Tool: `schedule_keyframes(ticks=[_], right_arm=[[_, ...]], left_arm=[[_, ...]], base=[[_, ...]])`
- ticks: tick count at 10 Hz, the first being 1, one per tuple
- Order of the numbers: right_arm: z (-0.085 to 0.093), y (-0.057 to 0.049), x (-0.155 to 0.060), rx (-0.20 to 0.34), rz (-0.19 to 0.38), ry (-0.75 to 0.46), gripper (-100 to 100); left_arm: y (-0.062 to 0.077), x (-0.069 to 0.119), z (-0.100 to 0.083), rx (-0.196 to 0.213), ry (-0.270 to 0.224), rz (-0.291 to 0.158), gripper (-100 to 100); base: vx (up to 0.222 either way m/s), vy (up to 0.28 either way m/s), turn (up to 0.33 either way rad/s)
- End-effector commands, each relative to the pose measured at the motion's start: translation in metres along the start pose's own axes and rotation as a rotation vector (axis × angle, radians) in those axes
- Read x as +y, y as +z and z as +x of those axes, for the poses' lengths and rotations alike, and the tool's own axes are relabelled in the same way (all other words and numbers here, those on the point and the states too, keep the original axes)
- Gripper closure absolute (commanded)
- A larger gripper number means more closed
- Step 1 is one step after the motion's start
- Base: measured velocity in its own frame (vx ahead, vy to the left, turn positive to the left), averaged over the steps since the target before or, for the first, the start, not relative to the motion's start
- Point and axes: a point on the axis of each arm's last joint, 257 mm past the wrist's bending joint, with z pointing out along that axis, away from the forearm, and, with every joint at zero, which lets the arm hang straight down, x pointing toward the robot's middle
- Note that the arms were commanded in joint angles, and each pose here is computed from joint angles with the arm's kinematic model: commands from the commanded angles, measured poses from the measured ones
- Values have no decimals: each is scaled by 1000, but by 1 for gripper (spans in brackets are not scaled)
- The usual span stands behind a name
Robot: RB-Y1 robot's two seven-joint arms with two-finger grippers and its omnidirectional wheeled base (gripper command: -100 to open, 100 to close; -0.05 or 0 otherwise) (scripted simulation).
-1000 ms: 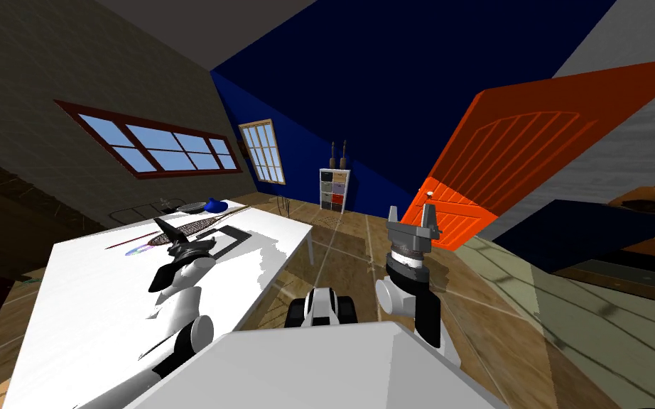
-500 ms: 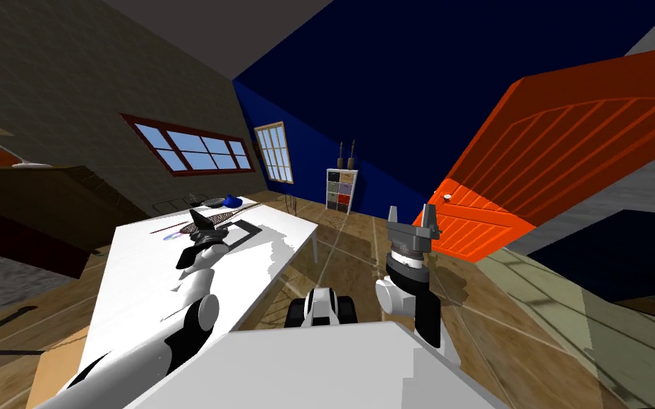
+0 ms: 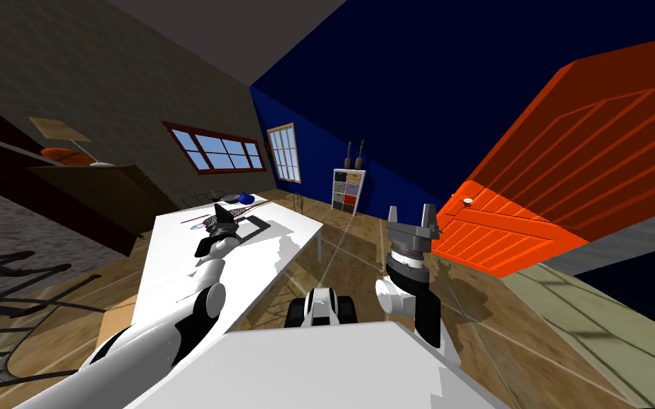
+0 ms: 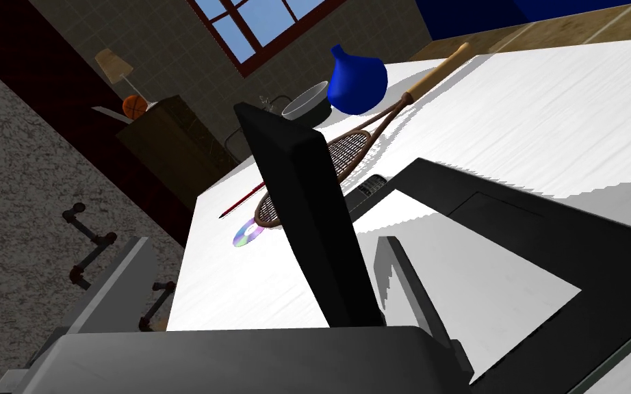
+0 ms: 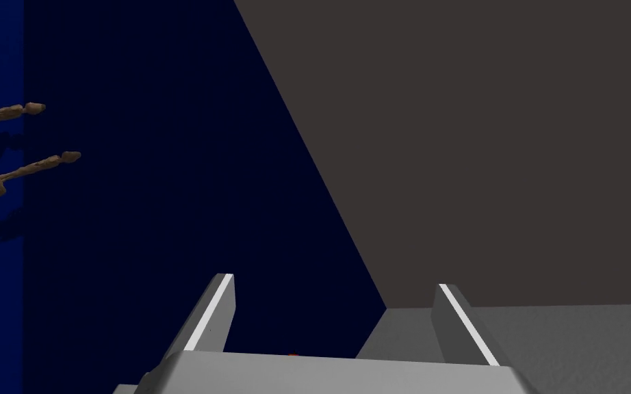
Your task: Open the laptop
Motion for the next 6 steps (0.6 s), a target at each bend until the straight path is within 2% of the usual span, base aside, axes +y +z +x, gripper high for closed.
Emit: schedule_keyframes(ticks=[1,2,3,4,5,6], right_arm=[[0,0,0,0,0,0,0],[0,0,0,0,0,0,0],[0,0,0,0,0,0,0],[0,0,0,0,0,0,0],[0,0,0,0,0,0,0],[0,0,0,0,0,0,0]], left_arm=[[3,18,-3,-20,2,-33,-100],[17,11,33,43,33,-10,-100],[22,13,54,65,12,-7,-100],[21,22,52,63,25,-25,-100],[18,34,34,29,33,-50,-100],[29,31,70,87,70,-36,-100]], base=[[-2,0,-37],[-22,-6,373],[-25,-15,201],[-12,-2,-16],[-6,2,-30],[-26,-5,379]])
